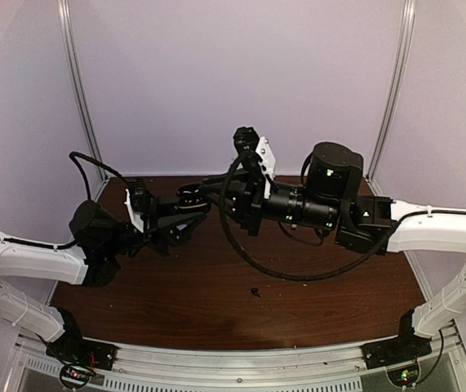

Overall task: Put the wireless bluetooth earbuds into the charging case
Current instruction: Insert the right earbud into the right side groove of the charging case.

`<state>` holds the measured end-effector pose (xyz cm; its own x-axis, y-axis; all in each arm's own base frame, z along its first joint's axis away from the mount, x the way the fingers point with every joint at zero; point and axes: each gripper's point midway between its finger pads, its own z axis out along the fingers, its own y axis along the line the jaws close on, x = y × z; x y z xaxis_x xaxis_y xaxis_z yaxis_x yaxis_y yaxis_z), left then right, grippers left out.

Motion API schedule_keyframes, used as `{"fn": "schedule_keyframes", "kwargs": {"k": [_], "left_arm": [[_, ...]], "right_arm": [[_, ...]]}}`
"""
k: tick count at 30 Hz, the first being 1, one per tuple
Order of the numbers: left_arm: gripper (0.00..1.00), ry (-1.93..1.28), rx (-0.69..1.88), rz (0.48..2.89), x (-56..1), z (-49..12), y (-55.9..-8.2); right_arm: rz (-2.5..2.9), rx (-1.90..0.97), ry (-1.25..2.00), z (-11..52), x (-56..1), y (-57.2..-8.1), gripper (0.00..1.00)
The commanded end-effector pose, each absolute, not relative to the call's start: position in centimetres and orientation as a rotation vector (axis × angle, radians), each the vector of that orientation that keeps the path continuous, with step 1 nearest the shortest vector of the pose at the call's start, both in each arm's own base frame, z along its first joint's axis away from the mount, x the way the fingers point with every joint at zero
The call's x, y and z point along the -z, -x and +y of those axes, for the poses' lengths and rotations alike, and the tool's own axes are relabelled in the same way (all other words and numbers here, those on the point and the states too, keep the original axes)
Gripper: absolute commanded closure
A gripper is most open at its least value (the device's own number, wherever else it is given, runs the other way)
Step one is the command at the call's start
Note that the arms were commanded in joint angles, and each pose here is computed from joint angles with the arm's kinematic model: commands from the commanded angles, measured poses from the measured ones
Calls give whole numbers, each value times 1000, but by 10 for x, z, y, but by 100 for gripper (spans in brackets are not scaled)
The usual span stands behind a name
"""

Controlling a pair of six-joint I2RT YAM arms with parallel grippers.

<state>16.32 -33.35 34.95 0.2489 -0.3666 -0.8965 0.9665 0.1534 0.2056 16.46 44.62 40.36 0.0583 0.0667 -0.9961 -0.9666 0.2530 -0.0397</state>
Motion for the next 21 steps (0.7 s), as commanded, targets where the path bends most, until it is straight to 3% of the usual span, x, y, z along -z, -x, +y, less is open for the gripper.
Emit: {"fn": "schedule_keyframes", "kwargs": {"k": [1,21], "left_arm": [[100,-899,1110,704,-375,-322,-156],[100,-872,1108,731,-374,-321,-161]], "right_arm": [[1296,-989,988,448,-383,-172,84],[1303,-998,980,451,-387,-175,84]]}}
